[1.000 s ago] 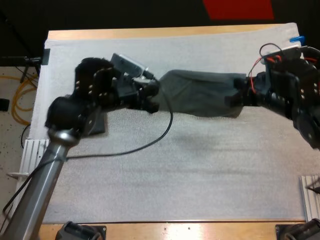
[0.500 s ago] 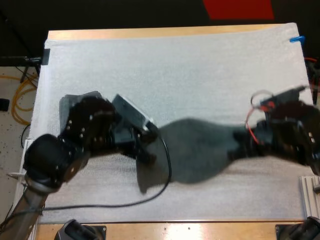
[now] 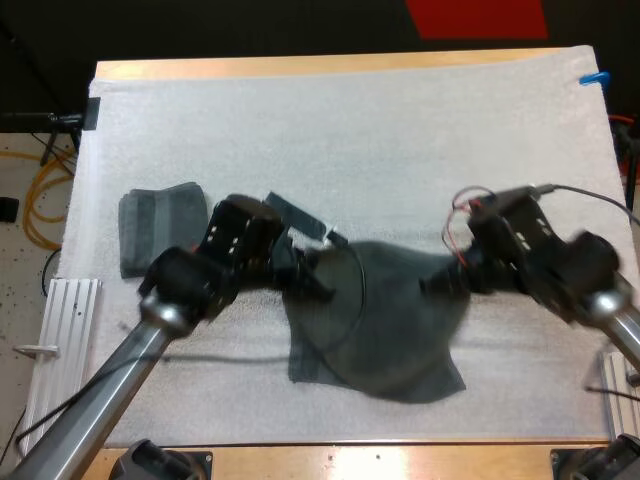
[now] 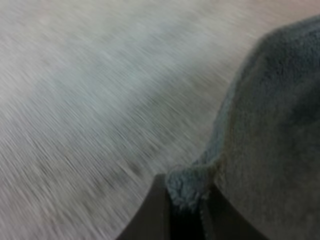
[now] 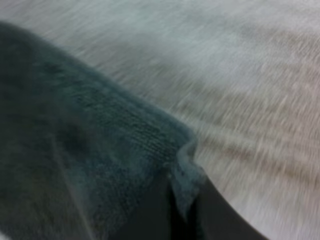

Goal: Pick towel from pile fold and stack

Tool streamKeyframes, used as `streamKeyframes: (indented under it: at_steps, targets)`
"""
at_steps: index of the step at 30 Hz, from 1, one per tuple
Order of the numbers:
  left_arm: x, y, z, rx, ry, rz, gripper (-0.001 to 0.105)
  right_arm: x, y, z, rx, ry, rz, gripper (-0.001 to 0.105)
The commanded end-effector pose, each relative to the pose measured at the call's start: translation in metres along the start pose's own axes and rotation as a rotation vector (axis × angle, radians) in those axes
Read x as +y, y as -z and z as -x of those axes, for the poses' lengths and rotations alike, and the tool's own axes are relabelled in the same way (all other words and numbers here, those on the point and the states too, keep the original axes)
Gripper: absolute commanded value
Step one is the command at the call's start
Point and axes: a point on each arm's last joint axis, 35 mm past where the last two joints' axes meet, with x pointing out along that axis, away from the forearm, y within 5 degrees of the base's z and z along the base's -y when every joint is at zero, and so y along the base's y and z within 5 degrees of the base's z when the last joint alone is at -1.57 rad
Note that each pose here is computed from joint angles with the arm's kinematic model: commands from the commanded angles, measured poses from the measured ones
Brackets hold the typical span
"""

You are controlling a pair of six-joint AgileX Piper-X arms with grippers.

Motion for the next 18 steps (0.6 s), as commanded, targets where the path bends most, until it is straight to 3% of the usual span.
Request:
streamKeyframes:
  at_steps: [1, 9, 18]
  targets:
    - [0.007, -0.01, -0.011, -0.072, -0.014, -0.016, 0.0, -0.011, -0.015, -0.017, -0.1, 0.028, -0.003, 0.0]
    - [0.06, -0.028, -0.087, -0.081, -0.001, 0.055, 0.0, -0.052, -0.042, -0.098, -0.177, 0.075, -0.028, 0.0]
    - [0.104, -0.029, -0.132, -0.108, 0.005, 0.108, 0.0, -0.068, -0.043, -0.149, -0.178, 0.128, -0.05, 0.0]
